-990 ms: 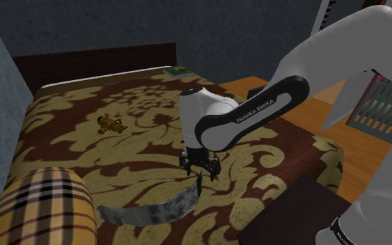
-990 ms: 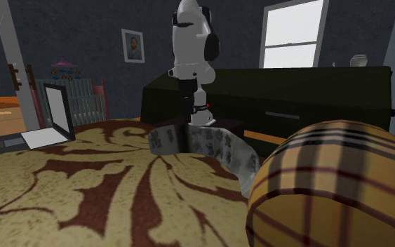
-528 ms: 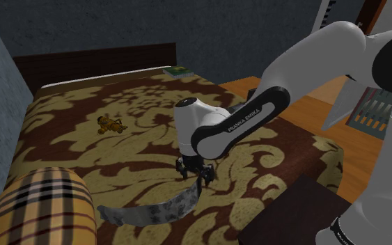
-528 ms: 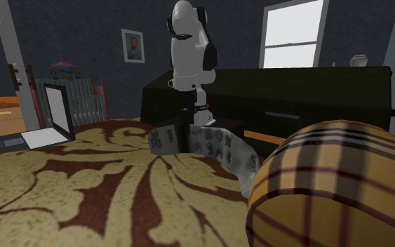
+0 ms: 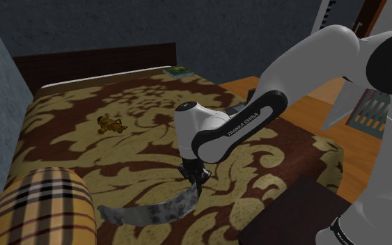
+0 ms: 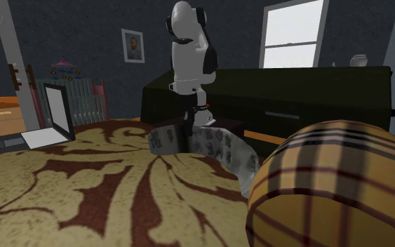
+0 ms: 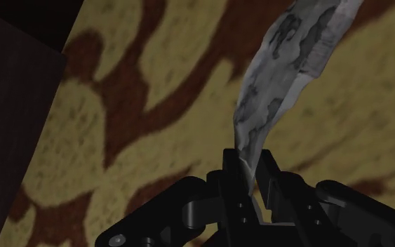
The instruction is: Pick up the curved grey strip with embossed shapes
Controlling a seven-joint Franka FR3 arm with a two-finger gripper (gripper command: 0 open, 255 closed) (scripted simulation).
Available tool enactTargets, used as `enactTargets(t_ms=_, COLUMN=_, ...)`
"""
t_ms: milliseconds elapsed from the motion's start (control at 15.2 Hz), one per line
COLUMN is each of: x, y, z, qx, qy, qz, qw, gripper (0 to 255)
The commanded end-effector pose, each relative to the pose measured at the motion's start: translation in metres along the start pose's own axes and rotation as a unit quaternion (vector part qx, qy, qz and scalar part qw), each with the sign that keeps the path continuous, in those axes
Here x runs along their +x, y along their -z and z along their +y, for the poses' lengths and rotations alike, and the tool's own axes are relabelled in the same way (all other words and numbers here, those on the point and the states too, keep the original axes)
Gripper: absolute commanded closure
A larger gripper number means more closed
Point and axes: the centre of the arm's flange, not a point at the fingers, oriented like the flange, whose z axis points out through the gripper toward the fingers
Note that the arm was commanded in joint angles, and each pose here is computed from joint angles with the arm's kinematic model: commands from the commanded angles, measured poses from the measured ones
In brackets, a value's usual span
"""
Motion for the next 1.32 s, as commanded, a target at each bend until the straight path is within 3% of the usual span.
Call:
enactTargets(t_ms=0, x=0.0, y=0.0, z=0.0, qx=0.0, qy=0.0, qz=0.0, qw=1.0, gripper=255)
enactTargets(t_ms=264, x=0.001, y=-0.001, z=-0.001, qx=0.0, qy=0.0, qz=0.0, qw=1.0, gripper=255)
enactTargets(t_ms=1254, x=-0.002, y=0.078, z=0.01, qx=0.0, qy=0.0, qz=0.0, qw=1.0, gripper=255)
